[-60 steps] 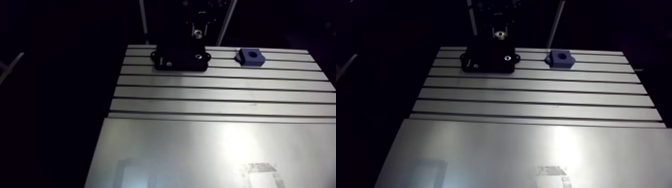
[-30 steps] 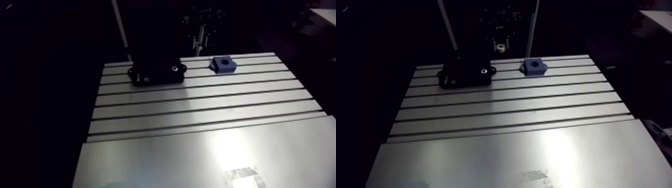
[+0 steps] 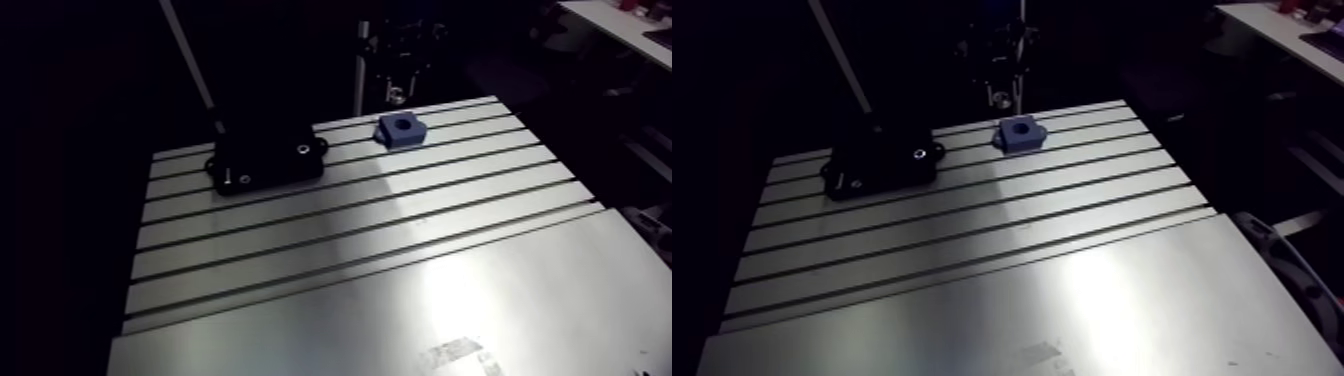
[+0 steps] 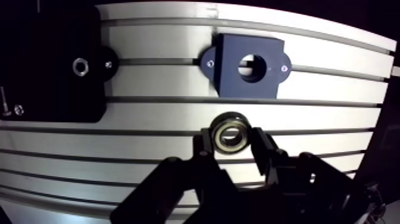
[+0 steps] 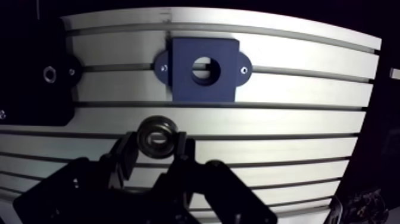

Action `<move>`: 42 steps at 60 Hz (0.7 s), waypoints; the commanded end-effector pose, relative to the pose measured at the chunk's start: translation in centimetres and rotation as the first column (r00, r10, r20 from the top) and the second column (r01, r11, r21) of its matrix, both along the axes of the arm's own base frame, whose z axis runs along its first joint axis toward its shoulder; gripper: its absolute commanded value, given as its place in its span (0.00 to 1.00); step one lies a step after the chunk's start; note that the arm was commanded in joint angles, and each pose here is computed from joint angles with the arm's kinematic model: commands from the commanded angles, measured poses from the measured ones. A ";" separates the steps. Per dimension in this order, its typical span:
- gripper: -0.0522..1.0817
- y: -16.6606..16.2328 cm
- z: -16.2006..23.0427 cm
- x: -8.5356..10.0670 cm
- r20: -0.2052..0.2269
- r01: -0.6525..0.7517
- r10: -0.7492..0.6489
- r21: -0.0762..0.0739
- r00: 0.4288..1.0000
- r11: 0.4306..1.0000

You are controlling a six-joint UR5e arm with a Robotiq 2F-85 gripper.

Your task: Pick up the bearing and press it into the housing until flush.

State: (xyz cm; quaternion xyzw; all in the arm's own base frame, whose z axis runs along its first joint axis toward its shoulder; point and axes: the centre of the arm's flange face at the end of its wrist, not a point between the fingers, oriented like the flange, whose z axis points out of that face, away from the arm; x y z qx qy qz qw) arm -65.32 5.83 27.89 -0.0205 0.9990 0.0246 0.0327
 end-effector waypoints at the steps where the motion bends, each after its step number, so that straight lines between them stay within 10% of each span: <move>1: 0.68 1.9 -1.0 -0.5 0.006 0.010 -0.010 -0.002 1.000 1.000; 42: 0.69 4.1 -4.9 -2.5 0.006 0.029 -0.029 0.001 1.000 1.000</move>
